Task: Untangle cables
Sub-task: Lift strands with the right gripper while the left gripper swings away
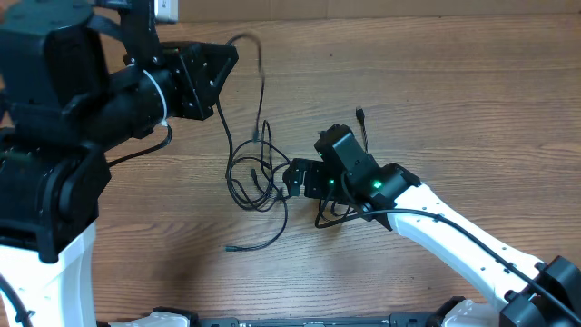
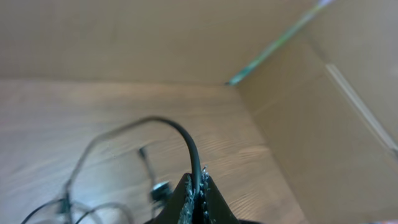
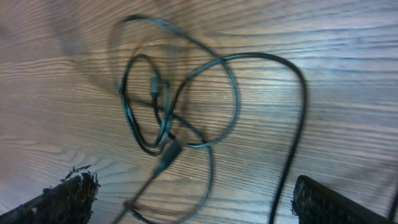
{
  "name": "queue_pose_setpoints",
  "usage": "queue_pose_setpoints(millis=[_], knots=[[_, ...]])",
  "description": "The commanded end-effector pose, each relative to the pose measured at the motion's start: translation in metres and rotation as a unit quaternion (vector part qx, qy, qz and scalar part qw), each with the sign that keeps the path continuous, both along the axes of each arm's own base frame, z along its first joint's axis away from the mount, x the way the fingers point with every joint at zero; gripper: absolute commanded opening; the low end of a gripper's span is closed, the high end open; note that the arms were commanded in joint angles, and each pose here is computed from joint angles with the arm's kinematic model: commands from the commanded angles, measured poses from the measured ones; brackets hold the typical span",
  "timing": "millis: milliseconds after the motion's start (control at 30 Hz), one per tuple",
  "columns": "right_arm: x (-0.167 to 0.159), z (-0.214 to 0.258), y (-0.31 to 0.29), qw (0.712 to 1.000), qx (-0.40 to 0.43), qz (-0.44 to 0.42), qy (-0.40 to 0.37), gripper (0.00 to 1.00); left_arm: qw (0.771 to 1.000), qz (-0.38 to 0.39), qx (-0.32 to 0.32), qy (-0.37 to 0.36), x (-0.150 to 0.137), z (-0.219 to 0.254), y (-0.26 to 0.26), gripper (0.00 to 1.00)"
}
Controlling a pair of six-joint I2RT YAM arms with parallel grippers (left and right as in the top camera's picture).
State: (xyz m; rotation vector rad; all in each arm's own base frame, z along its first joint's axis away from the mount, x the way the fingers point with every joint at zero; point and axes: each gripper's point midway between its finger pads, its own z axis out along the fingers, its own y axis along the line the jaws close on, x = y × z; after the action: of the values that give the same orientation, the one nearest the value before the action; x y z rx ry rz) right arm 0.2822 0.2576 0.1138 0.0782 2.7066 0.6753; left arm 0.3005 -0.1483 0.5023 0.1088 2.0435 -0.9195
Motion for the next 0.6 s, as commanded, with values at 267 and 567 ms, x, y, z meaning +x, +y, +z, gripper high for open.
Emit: queue_pose_setpoints(millis=[267,567], knots=[[0.015,0.016,0.019,0.998,0.032,0.007,-0.05,1.0,0.978,0.172,0.044,-0.109,0.024,0.045,0.062,0.04],[0.0,-0.015,0.006,1.0,-0.001,0.007,-0.014,1.0,0.82,0.559,0.119,-0.028,0.009,0.015,0.227,0.04]])
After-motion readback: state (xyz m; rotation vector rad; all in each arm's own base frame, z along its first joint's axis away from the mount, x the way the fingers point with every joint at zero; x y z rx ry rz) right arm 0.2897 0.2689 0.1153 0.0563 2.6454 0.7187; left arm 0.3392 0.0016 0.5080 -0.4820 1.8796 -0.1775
